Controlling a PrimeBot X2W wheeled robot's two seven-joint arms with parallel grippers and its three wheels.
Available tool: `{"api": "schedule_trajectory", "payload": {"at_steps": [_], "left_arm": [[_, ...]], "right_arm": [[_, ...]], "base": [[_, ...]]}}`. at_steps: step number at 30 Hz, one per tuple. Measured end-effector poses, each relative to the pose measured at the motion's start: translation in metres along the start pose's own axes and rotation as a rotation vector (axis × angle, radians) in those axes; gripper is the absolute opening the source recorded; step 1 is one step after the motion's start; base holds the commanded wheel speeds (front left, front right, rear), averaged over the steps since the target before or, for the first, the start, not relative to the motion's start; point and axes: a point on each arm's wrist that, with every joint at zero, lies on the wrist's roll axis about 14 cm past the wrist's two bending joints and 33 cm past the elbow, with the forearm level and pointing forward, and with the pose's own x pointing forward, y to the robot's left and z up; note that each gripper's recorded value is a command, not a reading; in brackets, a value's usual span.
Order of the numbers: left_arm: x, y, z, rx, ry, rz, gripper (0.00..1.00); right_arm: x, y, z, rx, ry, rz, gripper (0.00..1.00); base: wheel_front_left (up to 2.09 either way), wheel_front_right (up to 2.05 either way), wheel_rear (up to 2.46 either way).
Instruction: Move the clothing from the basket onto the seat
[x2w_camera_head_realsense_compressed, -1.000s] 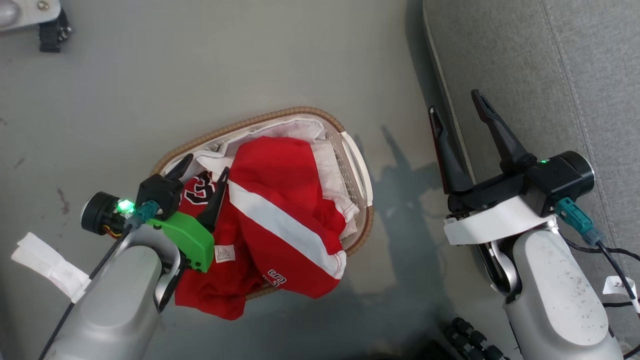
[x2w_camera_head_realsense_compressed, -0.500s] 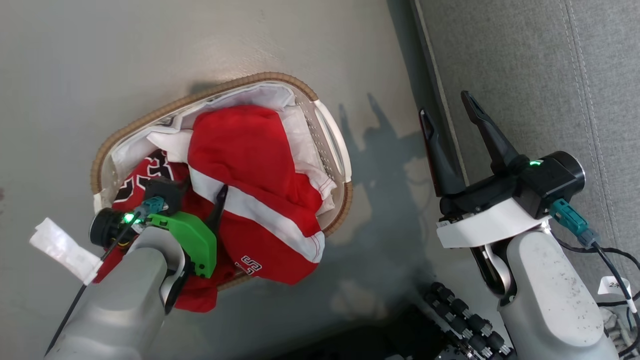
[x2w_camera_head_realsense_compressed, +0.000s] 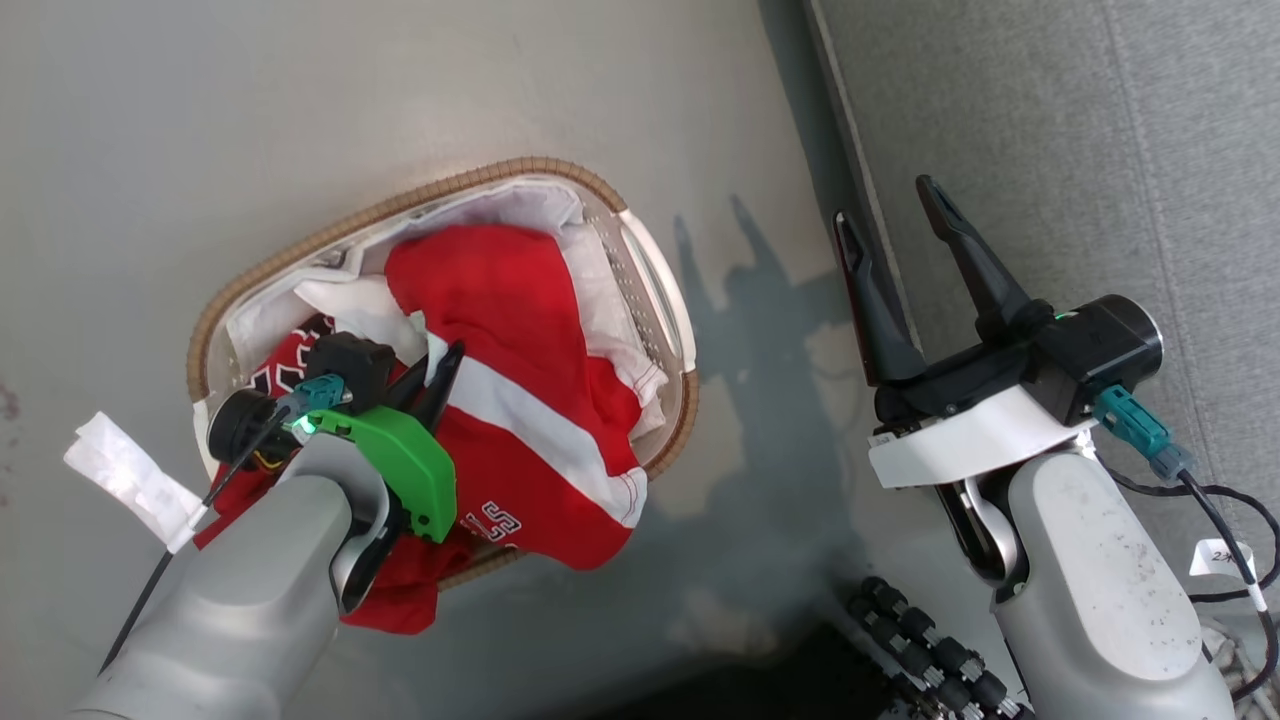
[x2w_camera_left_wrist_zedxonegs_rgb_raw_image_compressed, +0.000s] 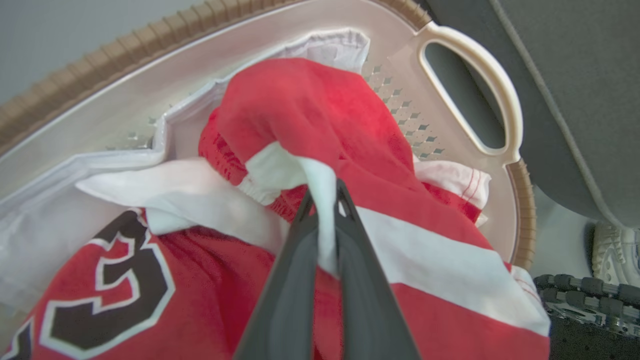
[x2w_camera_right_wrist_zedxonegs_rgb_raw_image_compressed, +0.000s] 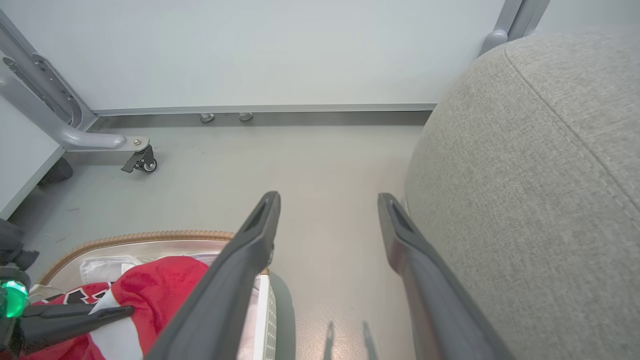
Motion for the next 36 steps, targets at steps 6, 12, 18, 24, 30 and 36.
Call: {"api": "schedule_trajectory", "payload": {"at_steps": [6,12,18,24,30,36], "left_arm": [[-0.019,-0.021,0.026,0.028,-0.083,-0.014,0.0],[-0.047,-0.052,0.051,0.08,-0.175,-0.029,0.0],[-0.081,-0.082,0.083,0.137,-0.298,-0.03,0.0],[-0.114,-0.109,0.111,0.19,-0.425,-0.018,0.0],[-0.15,-0.135,0.147,0.261,-0.576,-0.004,0.0],[-0.19,-0.162,0.188,0.313,-0.757,0.005,0.0]], "right_arm": [[-0.008,-0.001,0.023,0.003,-0.042,-0.009,1.0],[-0.026,0.003,0.045,-0.007,-0.079,-0.009,1.0],[-0.05,0.005,0.067,-0.006,-0.122,-0.019,1.0],[-0.076,0.009,0.083,0.017,-0.163,-0.026,1.0],[-0.095,0.023,0.095,0.018,-0.199,0.005,1.0],[-0.112,0.036,0.102,0.014,-0.225,0.034,1.0]], "base": [[0.0,0.0,0.0],[0.0,0.0,0.0],[0.0,0.0,0.0],[0.0,0.0,0.0],[0.0,0.0,0.0],[0.0,0.0,0.0]]}}
